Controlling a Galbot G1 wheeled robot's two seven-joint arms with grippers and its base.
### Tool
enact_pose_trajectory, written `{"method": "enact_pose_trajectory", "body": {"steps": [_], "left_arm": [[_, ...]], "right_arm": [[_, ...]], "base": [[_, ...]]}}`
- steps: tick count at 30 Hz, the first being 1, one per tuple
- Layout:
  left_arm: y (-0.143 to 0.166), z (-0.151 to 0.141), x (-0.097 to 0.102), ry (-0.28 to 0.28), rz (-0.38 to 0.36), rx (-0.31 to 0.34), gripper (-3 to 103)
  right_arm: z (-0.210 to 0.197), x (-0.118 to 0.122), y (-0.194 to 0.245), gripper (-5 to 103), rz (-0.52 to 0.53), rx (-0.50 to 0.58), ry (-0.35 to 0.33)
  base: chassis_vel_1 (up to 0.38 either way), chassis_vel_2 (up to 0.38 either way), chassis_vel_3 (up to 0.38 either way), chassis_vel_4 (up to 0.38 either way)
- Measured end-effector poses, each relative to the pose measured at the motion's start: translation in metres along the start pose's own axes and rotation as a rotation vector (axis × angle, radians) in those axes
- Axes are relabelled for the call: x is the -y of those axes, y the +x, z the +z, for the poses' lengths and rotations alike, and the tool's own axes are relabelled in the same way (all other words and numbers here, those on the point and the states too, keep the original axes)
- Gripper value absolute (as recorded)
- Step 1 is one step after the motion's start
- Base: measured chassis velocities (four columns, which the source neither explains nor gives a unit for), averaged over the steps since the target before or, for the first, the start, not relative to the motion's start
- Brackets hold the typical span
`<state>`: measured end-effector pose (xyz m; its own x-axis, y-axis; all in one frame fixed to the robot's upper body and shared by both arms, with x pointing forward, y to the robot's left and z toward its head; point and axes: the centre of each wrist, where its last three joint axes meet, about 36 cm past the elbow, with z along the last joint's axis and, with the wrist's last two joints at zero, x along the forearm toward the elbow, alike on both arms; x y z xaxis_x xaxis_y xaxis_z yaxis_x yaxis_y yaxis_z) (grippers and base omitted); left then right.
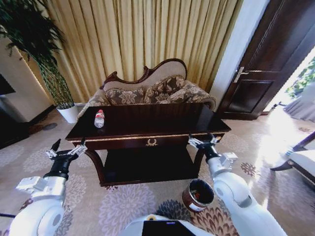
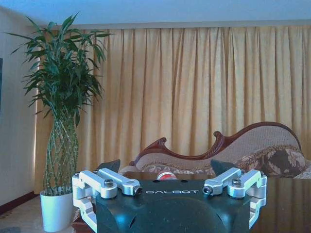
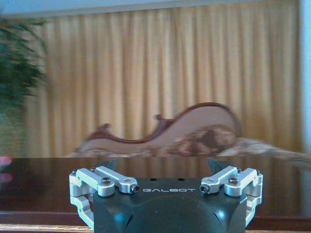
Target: Move to the front of the table and place the trash on the table into the trash bin.
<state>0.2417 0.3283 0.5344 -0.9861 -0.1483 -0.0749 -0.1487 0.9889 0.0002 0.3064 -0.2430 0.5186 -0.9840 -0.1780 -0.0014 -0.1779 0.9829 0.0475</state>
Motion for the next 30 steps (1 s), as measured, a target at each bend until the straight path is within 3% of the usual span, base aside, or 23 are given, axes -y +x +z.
{"method": "enact_pose_trajectory", "body": {"steps": [8,30], "left_arm": [[0.0,-0.003,-0.001,-0.008,0.004,0.0,100],[0.0,-0.006,0.004,0.0,0.011,-0.007,100]], "right_arm": [[0.003,-0.018,0.004,100,-0.105,-0.019,-0.006],[0.009,-0.018,0.001,100,-0.1,-0.041,0.008]], "base": [[0.0,0.0,0.0,0.0],[-0.004,0.005,0.004,-0.005]]}}
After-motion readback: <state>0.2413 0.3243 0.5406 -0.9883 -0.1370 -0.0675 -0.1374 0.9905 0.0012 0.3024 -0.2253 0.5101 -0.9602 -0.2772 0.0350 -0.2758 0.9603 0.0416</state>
